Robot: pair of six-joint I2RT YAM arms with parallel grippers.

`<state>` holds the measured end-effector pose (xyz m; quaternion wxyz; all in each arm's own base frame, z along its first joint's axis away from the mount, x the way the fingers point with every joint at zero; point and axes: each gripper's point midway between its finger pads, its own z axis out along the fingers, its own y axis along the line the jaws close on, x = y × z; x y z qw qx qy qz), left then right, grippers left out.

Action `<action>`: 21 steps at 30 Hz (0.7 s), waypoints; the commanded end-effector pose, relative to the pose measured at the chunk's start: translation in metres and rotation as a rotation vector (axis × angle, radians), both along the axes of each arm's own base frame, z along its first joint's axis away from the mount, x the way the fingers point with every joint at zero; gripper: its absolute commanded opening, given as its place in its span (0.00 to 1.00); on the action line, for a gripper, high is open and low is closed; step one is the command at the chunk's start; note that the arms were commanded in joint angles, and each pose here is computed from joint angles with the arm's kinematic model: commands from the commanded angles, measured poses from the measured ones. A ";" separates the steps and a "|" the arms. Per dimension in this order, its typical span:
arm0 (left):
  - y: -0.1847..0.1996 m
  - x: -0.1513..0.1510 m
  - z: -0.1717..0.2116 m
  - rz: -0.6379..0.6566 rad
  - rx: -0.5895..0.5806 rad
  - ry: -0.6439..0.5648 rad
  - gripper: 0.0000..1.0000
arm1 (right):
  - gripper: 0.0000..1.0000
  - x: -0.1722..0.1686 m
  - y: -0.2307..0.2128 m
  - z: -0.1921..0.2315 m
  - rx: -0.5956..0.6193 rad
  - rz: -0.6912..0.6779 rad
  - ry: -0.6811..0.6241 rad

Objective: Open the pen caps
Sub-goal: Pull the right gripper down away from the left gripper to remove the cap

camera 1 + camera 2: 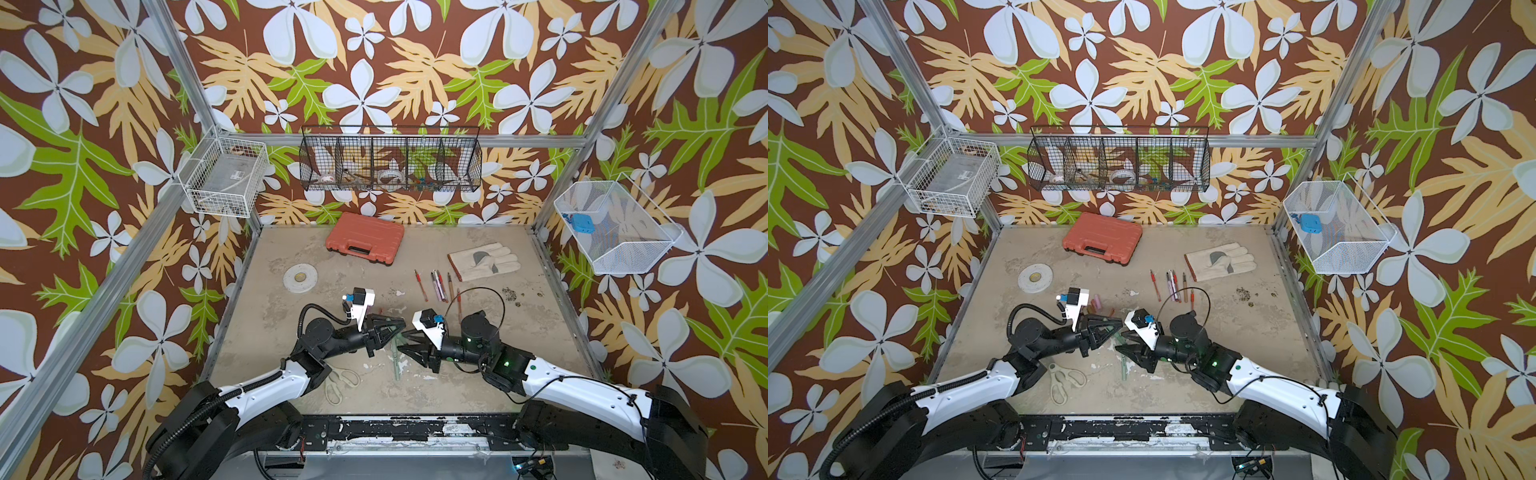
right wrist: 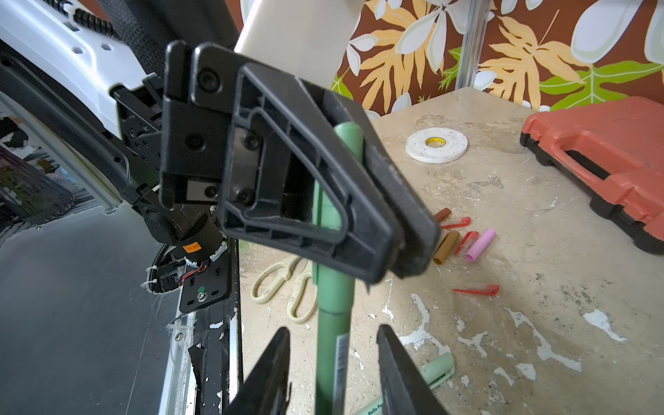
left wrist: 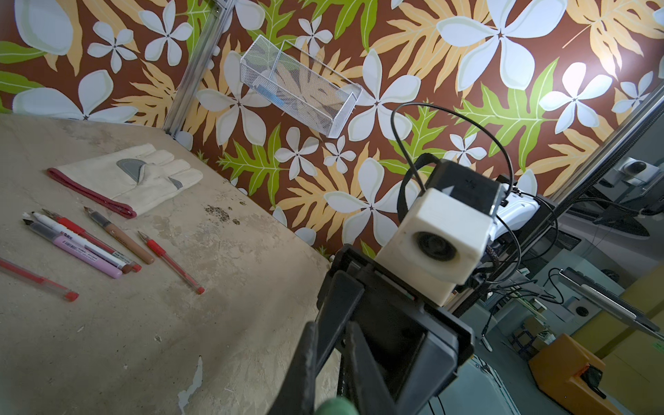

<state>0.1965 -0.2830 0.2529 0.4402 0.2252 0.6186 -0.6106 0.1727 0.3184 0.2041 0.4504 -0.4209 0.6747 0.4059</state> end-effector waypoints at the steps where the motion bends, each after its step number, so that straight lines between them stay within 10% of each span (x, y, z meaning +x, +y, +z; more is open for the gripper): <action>1: -0.002 -0.006 0.013 -0.032 -0.029 -0.048 0.00 | 0.34 -0.003 0.004 0.008 0.029 0.029 -0.002; 11: -0.004 -0.003 0.011 -0.023 -0.024 -0.026 0.00 | 0.00 -0.002 0.002 0.011 0.035 0.016 -0.022; 21: 0.015 0.036 -0.009 0.222 -0.029 0.140 0.00 | 0.00 0.032 -0.019 0.000 -0.076 -0.332 -0.130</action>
